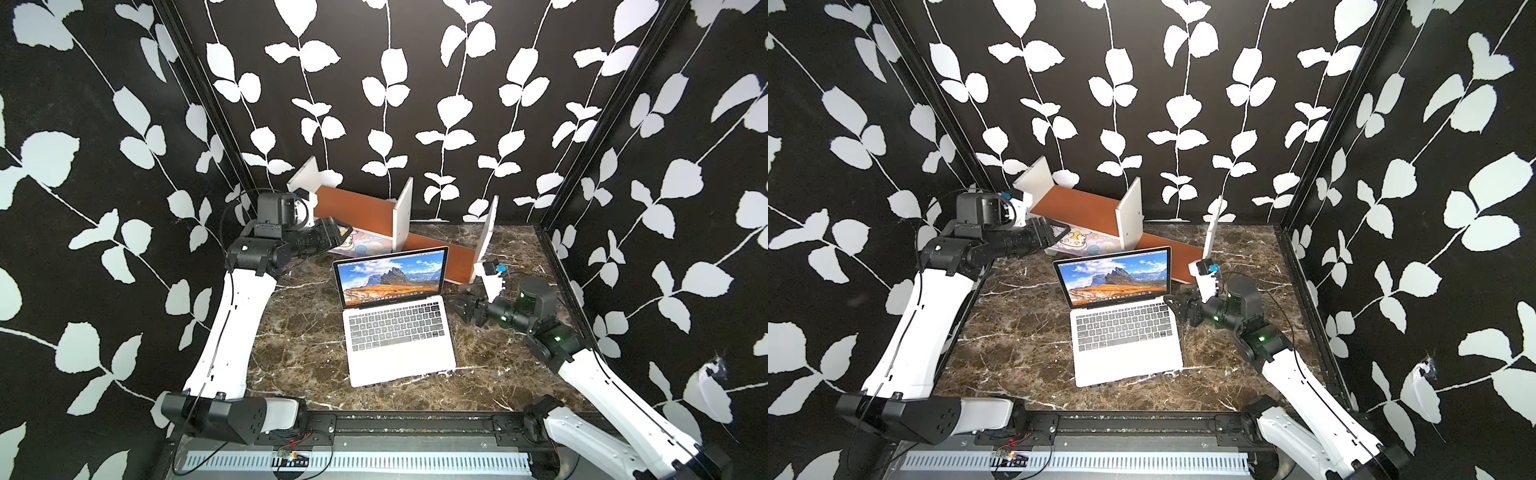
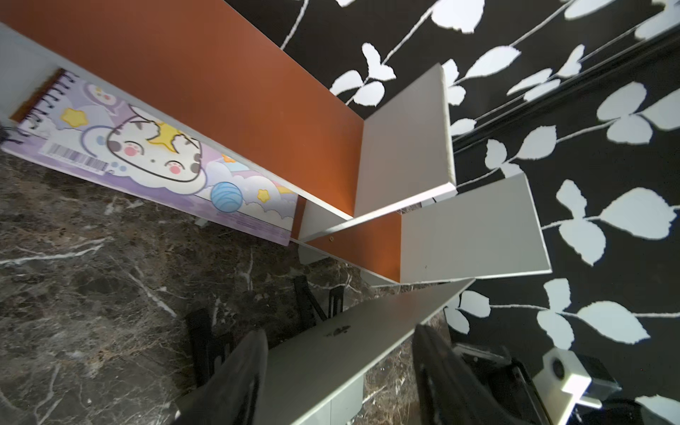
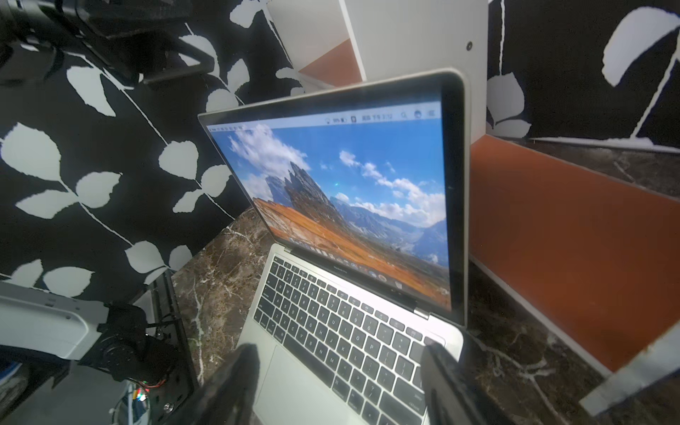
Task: Close the laptop lid and set it aside
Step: Close the lid of the laptop.
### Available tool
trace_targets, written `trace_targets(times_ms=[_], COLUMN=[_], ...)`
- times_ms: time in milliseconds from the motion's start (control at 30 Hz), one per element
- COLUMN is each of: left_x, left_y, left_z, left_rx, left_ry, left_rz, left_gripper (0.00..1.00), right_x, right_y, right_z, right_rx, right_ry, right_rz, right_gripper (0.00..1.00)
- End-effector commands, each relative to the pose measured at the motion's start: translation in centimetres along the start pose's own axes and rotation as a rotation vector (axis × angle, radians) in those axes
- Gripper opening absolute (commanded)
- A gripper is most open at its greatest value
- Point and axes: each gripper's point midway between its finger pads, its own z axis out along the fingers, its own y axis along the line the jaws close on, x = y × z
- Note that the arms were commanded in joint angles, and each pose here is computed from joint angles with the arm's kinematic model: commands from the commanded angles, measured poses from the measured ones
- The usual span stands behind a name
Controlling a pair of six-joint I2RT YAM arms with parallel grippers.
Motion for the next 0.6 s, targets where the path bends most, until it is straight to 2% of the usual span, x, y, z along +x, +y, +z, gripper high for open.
trace_targets(times_ms=[0,200,567], left_x=[2.8,3.5,5.6], left_y=[1.1,0.0,-0.9], left_z=[0.1,1.6,3.1], left_rx=[-0.094,-0.076,-0.036], left_ry=[0.135,0.212,0.333], left_rz=[0.056,0.092,0.098], left_gripper=[0.55,0.48,0.48], right_x=[-2.2,-2.4,-5.6], right_y=[2.2,3.3,4.8], right_z=[0.5,1.0,0.3], right_rx=[-0.057,-0.072,-0.093], right_ry=[-0.050,-0.061,-0.129], right_rz=[-0.008,-0.029,-0.047], right_gripper=[0.60,0.57,0.52])
